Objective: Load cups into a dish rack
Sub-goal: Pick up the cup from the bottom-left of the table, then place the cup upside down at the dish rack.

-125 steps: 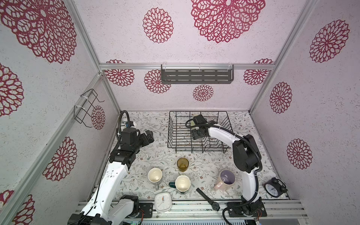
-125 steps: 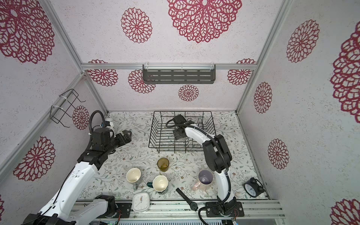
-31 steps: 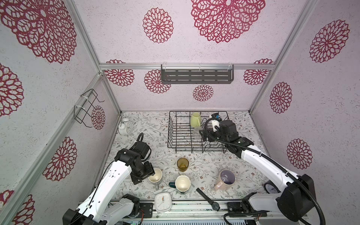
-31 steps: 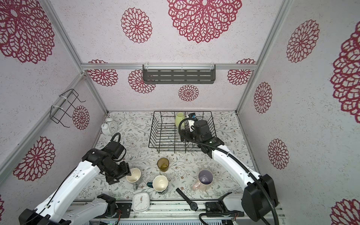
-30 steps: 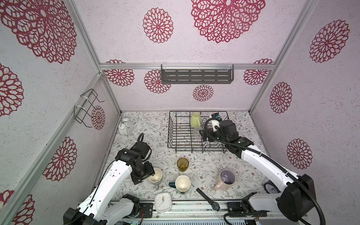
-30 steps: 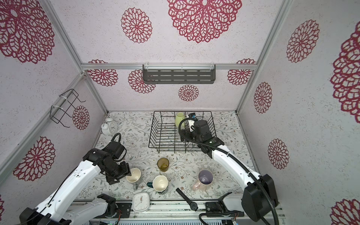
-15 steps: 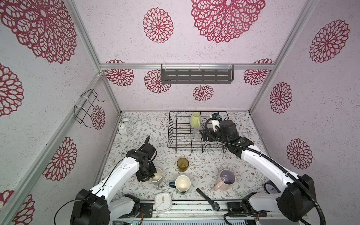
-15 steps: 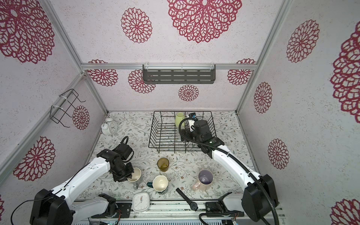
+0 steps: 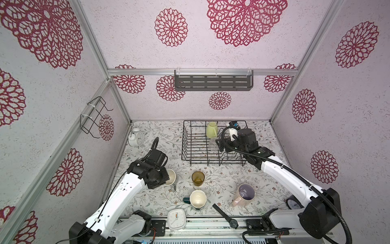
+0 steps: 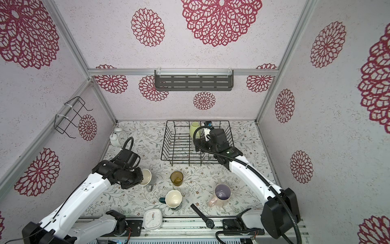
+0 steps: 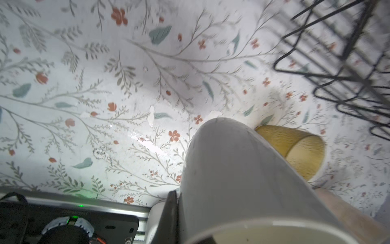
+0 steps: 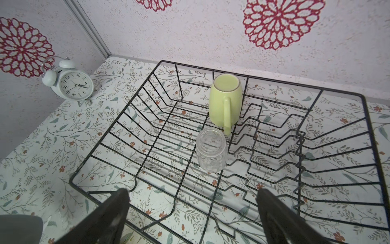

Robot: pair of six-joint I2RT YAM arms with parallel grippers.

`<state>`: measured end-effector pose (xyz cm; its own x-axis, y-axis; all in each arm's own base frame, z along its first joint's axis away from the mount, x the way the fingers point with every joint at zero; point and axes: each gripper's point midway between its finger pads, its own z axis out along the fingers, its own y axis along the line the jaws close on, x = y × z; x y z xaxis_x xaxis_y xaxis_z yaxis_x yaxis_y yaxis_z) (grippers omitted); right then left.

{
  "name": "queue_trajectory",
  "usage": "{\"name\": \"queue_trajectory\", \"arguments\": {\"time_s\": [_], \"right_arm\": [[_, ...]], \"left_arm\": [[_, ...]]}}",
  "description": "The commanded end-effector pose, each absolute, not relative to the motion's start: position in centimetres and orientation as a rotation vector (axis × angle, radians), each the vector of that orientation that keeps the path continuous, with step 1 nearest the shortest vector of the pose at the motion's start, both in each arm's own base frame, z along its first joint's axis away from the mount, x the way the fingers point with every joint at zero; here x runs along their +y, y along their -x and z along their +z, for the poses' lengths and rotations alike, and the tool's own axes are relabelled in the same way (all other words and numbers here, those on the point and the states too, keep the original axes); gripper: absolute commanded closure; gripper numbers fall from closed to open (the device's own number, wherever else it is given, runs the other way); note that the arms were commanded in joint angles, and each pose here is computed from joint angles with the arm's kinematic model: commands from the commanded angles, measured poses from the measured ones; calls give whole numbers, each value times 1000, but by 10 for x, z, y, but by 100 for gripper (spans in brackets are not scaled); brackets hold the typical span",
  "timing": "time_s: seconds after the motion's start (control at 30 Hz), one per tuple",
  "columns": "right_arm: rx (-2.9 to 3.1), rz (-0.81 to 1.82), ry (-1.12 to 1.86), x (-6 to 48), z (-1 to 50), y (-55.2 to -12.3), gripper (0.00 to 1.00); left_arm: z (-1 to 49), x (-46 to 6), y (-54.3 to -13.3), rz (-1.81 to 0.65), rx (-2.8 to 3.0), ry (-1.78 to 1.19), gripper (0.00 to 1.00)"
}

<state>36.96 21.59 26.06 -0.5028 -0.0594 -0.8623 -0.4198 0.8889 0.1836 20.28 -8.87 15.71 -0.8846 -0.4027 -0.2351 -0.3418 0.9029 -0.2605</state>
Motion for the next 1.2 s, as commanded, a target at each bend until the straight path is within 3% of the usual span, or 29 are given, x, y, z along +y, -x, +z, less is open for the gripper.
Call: {"name": "queue_trajectory", "arguments": {"time_s": [0.0,0.3,0.5,0.77,1.17], "right_arm": [[2041,582,347,228,284,-364,2],[1935,1147,526,287,315,-315,7],[1837,1368,584,296,334,-283,15],[1762,1589,658,308,346,-251,35],[1463,1903,457,307,400,-242,45]], "left_arm": [[205,-87,-228,-354,2570,463,100],[324,-124,-292,-677,2026,246,100],[367,-156,-324,-815,1885,130,100],[389,-214,-345,-1256,1801,7,100],[400,-236,-347,-1532,1693,4,100]]}}
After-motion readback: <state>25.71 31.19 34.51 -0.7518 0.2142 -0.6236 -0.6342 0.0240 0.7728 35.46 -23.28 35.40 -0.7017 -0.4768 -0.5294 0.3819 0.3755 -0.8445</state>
